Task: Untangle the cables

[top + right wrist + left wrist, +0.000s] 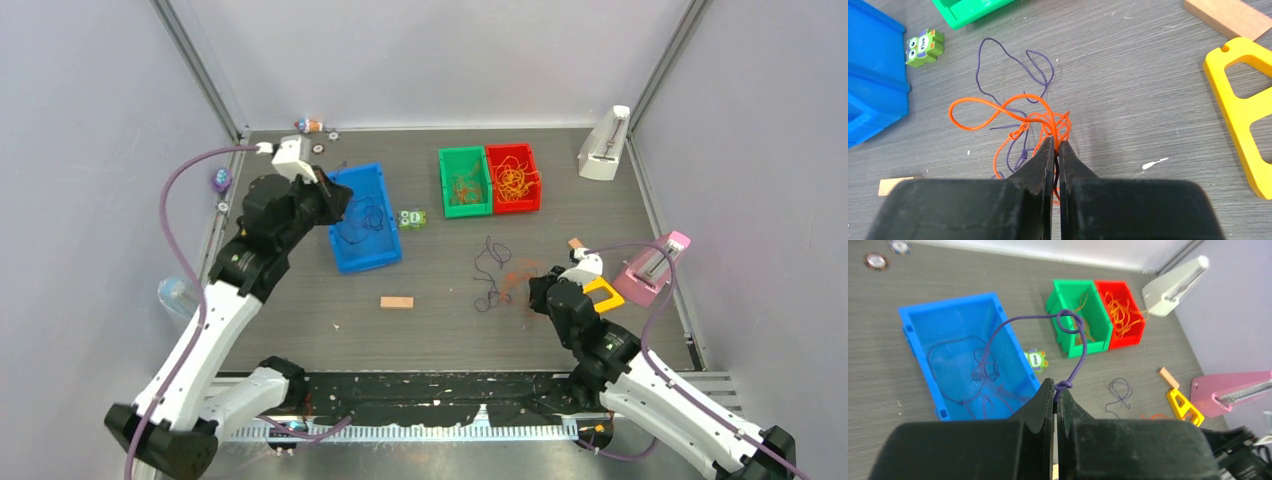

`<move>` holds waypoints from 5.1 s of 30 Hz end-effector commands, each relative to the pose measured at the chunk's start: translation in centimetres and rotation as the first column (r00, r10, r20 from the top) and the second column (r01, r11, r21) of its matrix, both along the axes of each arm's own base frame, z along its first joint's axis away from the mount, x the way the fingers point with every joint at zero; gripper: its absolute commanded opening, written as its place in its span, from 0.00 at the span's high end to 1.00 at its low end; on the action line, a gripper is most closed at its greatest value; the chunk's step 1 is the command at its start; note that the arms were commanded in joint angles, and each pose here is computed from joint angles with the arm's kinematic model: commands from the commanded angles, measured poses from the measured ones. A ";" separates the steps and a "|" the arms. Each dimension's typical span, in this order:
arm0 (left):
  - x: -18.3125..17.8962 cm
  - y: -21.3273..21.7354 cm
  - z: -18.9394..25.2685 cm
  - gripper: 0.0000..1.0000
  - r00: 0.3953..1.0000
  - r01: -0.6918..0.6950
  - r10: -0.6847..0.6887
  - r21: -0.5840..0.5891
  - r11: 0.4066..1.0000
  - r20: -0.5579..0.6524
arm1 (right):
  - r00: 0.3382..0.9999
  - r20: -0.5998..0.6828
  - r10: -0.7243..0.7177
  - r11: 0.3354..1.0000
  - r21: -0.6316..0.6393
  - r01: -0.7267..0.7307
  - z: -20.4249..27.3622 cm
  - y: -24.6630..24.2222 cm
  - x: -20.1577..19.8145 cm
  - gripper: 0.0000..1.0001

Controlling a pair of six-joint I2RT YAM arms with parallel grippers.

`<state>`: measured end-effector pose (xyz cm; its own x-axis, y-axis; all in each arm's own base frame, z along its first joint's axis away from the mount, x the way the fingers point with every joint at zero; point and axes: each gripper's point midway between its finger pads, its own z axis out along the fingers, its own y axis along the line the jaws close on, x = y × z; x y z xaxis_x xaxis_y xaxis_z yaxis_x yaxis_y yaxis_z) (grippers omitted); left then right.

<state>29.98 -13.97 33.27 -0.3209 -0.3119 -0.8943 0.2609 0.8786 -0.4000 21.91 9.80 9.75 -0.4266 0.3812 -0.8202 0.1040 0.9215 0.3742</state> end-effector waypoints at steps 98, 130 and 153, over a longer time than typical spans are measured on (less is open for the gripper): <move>-2.8 -7.6 -18.6 1.00 0.939 0.340 -0.344 0.129 0.931 0.012 | 0.799 0.490 -0.349 0.862 -0.167 0.479 40.9 -14.6 -2.8 0.95; -2.3 -2.9 -1.6 1.00 0.972 0.217 -0.233 0.239 0.946 0.038 | 0.960 0.122 0.253 0.936 -0.283 -0.210 20.8 10.6 23.2 0.95; 12.0 -0.2 -10.6 1.00 0.969 0.093 -0.057 0.140 0.986 -0.242 | 0.888 -0.375 0.266 0.929 -0.147 -0.341 -3.7 13.9 34.2 0.87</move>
